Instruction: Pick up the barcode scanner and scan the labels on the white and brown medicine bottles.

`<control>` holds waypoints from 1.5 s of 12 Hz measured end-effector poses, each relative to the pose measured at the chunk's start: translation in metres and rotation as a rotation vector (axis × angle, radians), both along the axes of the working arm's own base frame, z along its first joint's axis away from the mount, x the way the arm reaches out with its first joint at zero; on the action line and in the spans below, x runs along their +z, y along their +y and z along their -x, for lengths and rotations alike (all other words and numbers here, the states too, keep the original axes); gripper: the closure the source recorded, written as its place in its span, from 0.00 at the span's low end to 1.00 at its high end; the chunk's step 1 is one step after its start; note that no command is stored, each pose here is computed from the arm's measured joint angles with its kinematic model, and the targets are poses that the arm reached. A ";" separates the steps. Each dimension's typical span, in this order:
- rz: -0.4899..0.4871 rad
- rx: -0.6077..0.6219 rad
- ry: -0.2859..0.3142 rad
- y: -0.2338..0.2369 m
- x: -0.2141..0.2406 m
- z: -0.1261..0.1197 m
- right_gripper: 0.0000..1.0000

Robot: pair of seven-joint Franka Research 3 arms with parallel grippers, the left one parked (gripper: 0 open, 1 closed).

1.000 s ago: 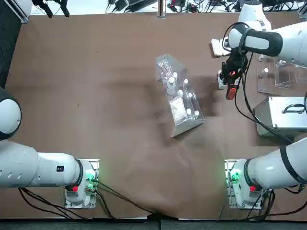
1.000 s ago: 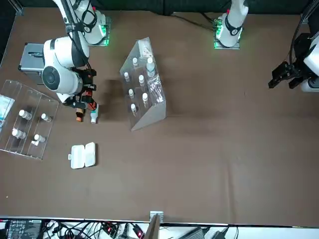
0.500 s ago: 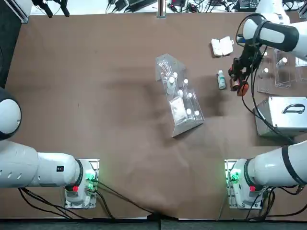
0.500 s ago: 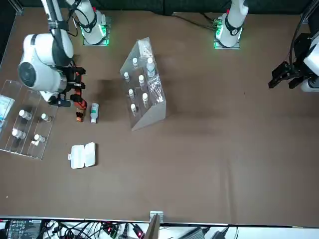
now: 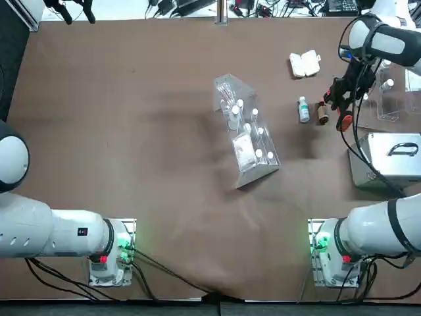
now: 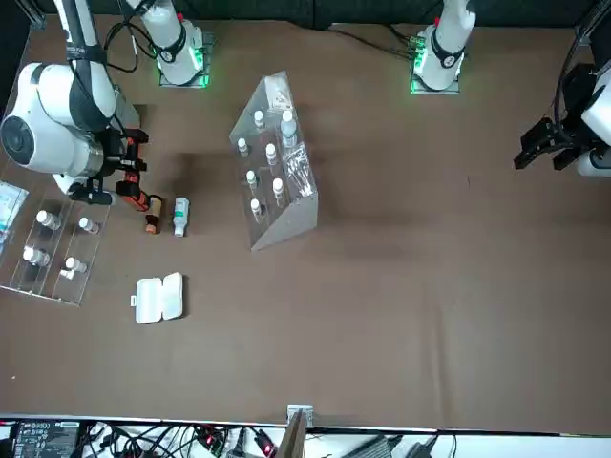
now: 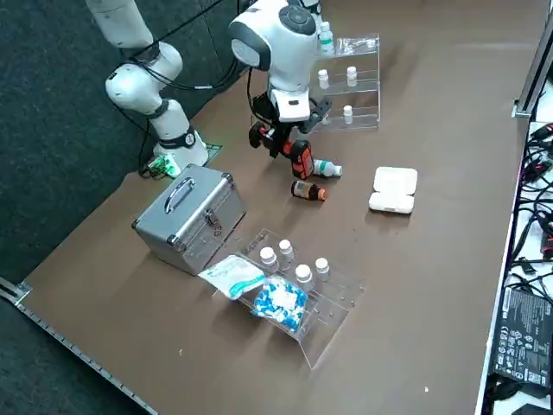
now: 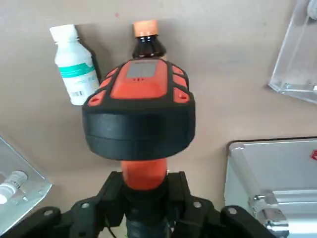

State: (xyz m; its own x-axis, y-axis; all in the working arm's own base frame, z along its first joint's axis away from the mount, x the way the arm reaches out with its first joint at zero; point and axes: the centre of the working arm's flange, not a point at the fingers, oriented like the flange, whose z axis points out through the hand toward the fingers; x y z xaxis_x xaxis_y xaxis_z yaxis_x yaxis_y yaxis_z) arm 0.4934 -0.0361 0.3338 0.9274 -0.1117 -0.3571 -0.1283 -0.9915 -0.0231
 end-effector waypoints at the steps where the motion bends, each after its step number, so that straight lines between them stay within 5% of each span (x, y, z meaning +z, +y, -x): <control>1: 0.000 -0.008 0.001 -0.004 -0.001 0.000 0.57; 18: -0.008 -0.015 0.020 -0.017 -0.023 -0.001 0.57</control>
